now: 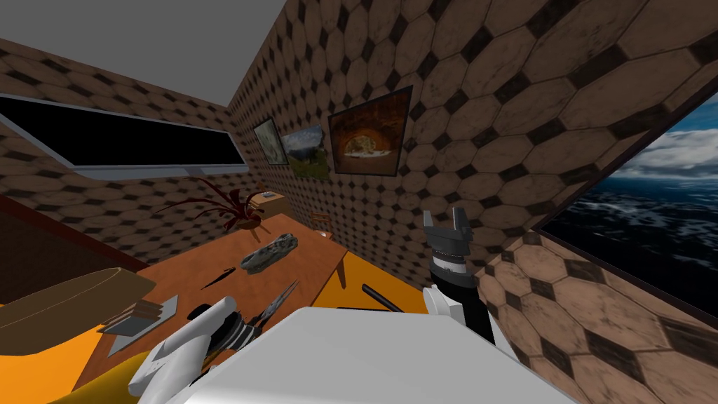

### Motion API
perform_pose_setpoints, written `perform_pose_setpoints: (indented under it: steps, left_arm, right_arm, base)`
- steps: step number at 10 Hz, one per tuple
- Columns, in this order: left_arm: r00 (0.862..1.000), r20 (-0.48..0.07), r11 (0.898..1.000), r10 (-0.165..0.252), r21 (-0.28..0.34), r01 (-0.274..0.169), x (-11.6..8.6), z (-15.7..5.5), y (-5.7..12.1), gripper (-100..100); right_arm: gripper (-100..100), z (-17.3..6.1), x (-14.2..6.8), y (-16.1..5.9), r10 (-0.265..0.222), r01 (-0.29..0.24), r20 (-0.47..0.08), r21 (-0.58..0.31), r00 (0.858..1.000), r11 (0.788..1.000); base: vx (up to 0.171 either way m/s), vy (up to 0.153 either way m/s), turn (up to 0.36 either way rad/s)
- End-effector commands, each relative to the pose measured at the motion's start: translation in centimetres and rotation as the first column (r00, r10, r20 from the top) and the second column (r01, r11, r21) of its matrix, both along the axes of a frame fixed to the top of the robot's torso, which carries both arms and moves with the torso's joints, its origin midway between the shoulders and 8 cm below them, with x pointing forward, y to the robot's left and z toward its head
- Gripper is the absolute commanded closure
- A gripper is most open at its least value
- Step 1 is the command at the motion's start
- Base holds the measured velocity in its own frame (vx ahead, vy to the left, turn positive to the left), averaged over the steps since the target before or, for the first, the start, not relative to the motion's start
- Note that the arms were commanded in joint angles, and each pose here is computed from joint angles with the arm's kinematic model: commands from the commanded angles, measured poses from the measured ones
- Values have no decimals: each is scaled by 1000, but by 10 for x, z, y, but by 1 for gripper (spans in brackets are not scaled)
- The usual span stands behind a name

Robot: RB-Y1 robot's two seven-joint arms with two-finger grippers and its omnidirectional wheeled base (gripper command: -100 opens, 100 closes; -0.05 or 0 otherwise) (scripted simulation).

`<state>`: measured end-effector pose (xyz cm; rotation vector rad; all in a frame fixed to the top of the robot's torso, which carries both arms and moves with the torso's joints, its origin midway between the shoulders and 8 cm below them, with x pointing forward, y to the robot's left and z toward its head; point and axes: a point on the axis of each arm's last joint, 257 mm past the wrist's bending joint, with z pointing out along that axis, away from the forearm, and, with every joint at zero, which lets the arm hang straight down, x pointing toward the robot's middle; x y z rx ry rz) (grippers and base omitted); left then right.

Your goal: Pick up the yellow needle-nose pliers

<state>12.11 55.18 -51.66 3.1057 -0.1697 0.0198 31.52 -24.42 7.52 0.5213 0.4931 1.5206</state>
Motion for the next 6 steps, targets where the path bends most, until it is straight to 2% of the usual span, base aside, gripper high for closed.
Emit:
perform_pose_setpoints:
  steps: [1,3,4,5,6]
  left_arm:
    - [1000,1,1000,-5,3,5,1,-7,-3,-100]
    - [1000,0,1000,-12,2,12,0,-20,-13,-100]
    - [1000,-1,1000,-10,1,10,0,-17,-10,-100]
    - [1000,-1,1000,-10,1,10,-1,-17,-10,100]
    - [1000,-1,1000,-10,1,10,-1,-17,-10,100]
  right_arm:
    - [0,0,0,0,0,0,0,0,1000,1000]
    - [0,0,0,0,0,0,0,0,1000,1000]
    - [0,0,0,0,0,0,0,0,1000,1000]
    - [0,0,0,0,0,0,0,0,1000,1000]
    - [0,0,0,0,0,0,0,0,1000,1000]
  base:
    - [20,33,33]
    - [25,38,31]
    - [7,11,4]
    - [0,0,0]
    - [0,0,0]
